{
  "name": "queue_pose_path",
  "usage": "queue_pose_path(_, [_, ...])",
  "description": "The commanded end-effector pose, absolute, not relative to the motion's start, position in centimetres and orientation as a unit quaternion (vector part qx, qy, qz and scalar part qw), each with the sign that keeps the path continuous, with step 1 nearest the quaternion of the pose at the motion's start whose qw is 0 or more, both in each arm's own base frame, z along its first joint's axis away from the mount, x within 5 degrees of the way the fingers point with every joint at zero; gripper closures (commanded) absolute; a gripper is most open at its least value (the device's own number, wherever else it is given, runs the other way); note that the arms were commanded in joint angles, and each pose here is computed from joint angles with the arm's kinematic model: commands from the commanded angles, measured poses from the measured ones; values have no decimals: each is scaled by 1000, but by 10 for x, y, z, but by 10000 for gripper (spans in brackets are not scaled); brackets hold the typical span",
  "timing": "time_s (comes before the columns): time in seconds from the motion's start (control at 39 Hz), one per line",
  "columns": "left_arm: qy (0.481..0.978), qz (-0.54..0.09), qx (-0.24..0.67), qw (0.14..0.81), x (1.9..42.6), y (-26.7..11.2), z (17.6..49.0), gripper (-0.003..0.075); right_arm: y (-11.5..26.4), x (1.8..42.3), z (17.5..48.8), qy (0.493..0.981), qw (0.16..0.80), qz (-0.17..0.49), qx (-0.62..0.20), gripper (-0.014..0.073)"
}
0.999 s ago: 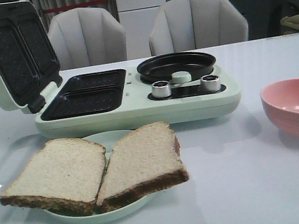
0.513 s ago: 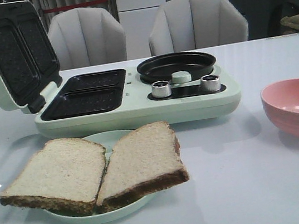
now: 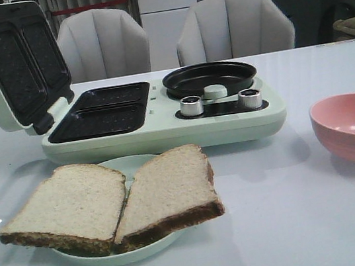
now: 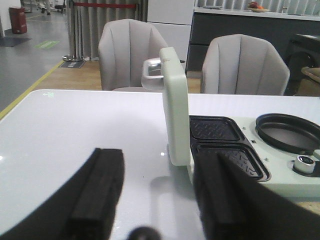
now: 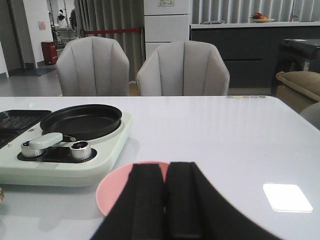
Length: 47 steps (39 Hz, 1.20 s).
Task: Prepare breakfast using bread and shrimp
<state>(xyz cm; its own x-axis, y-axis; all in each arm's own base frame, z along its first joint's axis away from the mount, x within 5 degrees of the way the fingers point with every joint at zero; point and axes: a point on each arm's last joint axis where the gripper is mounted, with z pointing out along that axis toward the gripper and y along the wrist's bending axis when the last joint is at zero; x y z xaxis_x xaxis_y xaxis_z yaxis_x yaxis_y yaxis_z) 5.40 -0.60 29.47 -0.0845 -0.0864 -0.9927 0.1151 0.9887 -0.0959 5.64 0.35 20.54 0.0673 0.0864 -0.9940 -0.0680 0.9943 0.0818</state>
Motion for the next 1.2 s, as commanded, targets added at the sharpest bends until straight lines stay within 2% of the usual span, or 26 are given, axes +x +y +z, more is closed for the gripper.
queue_pose_path(0.0, [713,-82,18,696,58,-8,312,207,3,53,220,634,772,50,3,460])
queue_pose_path(0.41, [745,-39,45,665,78,-9,307,204,3,53,220,634,772,50,3,460])
queue_pose_path(0.51, [744,-17,82,663,78,-10,306,204,3,53,220,634,772,50,3,460])
queue_pose_path(0.69, [747,20,168,643,79,-14,302,204,3,53,220,634,772,50,3,460])
queue_pose_path(0.9, [749,81,291,589,94,-25,291,204,3,53,220,634,772,50,3,460])
queue_pose_path(1.18, [716,107,480,495,120,-69,263,207,3,53,220,634,772,50,3,460])
